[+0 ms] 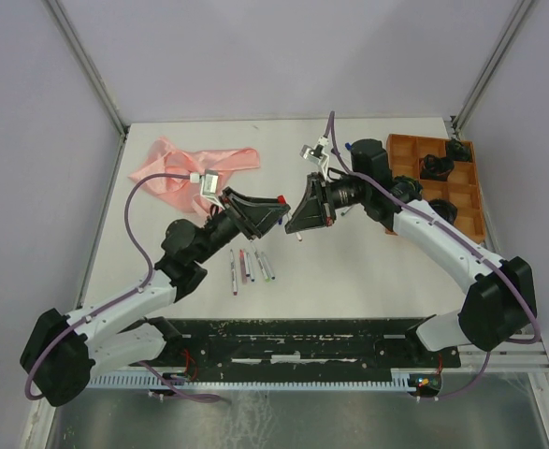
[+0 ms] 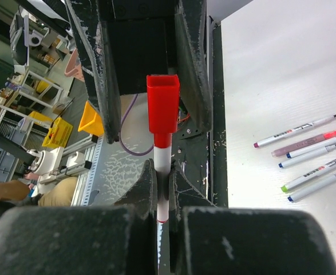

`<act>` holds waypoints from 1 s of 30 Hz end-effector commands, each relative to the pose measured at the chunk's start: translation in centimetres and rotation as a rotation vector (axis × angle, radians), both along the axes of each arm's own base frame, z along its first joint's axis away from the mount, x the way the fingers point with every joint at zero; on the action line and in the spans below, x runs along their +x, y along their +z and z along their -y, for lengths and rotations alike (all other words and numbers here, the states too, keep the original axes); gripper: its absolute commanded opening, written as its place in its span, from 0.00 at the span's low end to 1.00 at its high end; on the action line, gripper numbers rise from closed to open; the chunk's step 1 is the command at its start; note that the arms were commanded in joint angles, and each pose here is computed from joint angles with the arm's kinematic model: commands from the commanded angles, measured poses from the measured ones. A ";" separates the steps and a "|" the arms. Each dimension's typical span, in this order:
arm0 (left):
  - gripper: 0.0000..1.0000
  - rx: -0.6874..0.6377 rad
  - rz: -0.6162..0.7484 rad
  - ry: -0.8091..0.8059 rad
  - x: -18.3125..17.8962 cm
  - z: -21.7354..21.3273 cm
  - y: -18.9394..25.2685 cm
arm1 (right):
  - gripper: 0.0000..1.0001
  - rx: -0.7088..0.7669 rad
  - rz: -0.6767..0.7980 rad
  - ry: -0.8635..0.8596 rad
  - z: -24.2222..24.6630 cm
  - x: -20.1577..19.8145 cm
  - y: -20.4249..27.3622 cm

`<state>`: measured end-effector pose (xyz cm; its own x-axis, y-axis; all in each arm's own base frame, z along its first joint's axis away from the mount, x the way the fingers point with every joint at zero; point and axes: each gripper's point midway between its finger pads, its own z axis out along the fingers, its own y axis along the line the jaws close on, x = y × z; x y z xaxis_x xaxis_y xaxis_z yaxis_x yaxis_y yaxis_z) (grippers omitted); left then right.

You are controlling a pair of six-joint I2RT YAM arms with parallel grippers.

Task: Open the pen caps
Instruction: Open the pen cap from the pen.

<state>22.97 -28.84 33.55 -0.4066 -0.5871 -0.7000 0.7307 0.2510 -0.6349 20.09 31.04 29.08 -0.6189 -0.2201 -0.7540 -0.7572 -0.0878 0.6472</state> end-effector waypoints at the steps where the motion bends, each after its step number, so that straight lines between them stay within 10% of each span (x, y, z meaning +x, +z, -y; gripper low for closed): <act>1: 0.52 -0.048 0.026 -0.006 -0.6 -0.6 1.6 | 0.00 0.042 0.071 -0.002 0.1 0.1 2.5; 27: 0.34 -0.054 0.037 -0.025 0.1 0.4 3.2 | 0.00 0.033 0.057 0.015 -0.2 0.0 1.7; 30: 0.20 -0.053 0.043 -0.027 0.1 0.4 3.3 | 0.00 0.031 0.058 0.015 -0.2 0.0 1.5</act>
